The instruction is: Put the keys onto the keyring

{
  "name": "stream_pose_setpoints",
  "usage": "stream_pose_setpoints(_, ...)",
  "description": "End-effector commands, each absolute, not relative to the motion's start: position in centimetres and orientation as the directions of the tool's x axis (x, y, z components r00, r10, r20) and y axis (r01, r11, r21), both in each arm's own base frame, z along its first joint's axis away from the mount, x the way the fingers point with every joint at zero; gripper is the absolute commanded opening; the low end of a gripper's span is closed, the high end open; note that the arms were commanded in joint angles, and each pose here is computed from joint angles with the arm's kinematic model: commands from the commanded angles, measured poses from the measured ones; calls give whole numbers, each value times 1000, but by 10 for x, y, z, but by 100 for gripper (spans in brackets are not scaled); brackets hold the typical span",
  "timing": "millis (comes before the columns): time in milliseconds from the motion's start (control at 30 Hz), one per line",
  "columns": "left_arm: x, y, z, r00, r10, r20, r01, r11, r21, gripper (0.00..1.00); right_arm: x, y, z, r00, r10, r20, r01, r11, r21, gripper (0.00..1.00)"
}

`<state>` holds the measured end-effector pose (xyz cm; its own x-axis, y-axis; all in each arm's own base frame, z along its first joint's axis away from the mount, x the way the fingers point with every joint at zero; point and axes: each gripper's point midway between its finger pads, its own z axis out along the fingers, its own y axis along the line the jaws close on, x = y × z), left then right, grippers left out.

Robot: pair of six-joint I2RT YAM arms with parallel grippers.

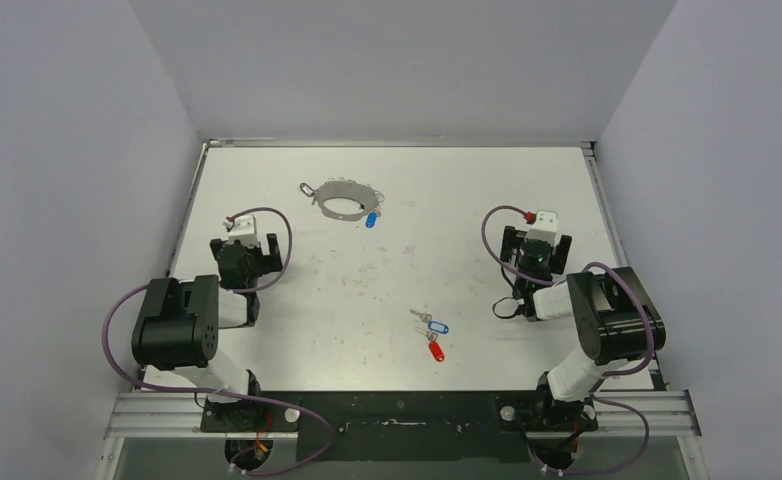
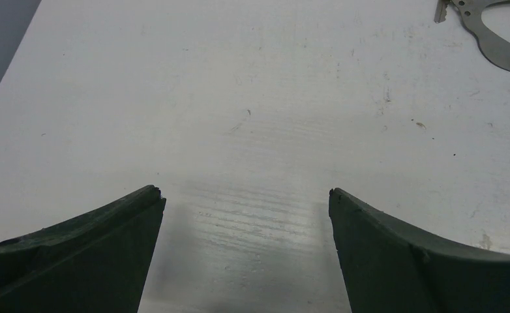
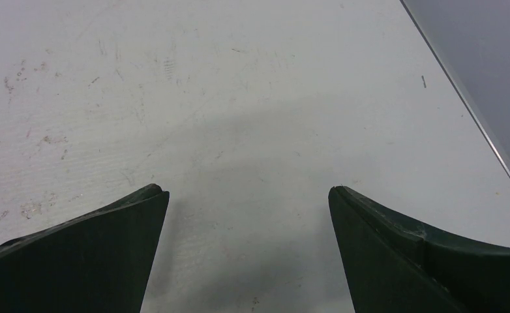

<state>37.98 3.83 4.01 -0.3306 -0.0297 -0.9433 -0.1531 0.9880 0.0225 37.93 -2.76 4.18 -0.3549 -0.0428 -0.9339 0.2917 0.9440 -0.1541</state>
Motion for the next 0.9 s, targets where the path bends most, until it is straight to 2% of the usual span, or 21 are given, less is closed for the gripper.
stream_pose_setpoints(0, 390, 39, 52, -286, -33, -958, -150, 989, 11, 97, 386, -29, 56, -305, -40, -952, 310, 941, -139, 100)
stream_pose_setpoints(600, 390, 39, 53, -284, -33, -958, -153, 988, 11, 97, 386, -29, 56, -304, -40, -952, 310, 941, -139, 100)
stream_pose_setpoints(767, 384, 35, 85, -290, -8, -957, -183, 982, 47, 97, 386, -29, 56, -304, -41, -952, 312, 940, -140, 100)
stream_pose_setpoints(800, 382, 38, 98, -301, -36, -953, -213, 977, 30, 97, 387, -29, 56, -305, -40, -951, 310, 941, -139, 100)
stream_pose_setpoints(867, 378, 36, 124, -273, -216, -937, -298, 946, -131, 97, 386, -29, 56, -304, -38, -952, 309, 941, -137, 100)
